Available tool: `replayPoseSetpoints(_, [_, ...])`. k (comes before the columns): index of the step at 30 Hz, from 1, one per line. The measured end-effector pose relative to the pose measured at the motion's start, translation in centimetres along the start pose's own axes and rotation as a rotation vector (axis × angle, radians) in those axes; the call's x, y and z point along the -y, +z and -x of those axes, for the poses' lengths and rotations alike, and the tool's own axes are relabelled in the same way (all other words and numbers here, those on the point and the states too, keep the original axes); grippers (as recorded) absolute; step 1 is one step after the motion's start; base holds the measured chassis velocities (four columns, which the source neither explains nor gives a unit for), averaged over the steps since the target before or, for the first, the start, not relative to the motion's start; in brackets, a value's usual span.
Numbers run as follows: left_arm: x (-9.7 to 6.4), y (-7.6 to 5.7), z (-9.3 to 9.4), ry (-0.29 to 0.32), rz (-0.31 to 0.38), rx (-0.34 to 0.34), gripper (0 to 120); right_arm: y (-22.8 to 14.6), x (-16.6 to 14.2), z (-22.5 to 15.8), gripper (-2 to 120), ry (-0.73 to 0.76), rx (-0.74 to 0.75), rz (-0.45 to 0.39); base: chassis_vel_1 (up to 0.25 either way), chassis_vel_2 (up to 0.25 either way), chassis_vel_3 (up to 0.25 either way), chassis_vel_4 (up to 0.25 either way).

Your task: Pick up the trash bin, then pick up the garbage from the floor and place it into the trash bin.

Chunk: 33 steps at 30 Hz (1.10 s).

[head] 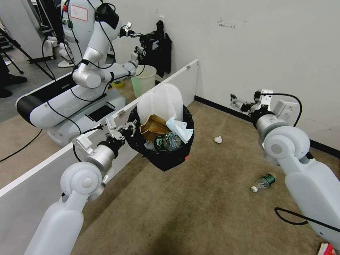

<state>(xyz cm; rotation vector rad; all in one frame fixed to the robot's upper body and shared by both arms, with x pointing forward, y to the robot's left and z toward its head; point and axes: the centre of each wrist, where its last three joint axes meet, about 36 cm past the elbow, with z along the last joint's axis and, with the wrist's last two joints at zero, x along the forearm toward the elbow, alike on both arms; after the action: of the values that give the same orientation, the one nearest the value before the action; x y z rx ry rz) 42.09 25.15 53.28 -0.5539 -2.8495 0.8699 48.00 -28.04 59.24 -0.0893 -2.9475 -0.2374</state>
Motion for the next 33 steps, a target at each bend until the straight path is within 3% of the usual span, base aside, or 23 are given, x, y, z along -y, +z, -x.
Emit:
replayPoseSetpoints(7, [0.0,-0.1,0.2,0.001,-0.002,0.005,4,0.2,-1.0,-0.3,100,0.143,-0.173,0.161,0.000,0.000,0.000,0.000])
replayPoseSetpoints(25, [0.0,-0.1,0.2,-0.003,-0.005,0.012,4,5.0,0.6,2.3,100,0.389,-0.267,0.287,0.000,0.000,0.000,0.000])
replayPoseSetpoints(33, [-0.1,-0.1,0.2,-0.005,-0.004,0.015,4,7.1,1.2,3.0,100,0.444,-0.292,0.305,0.000,0.000,0.000,0.000])
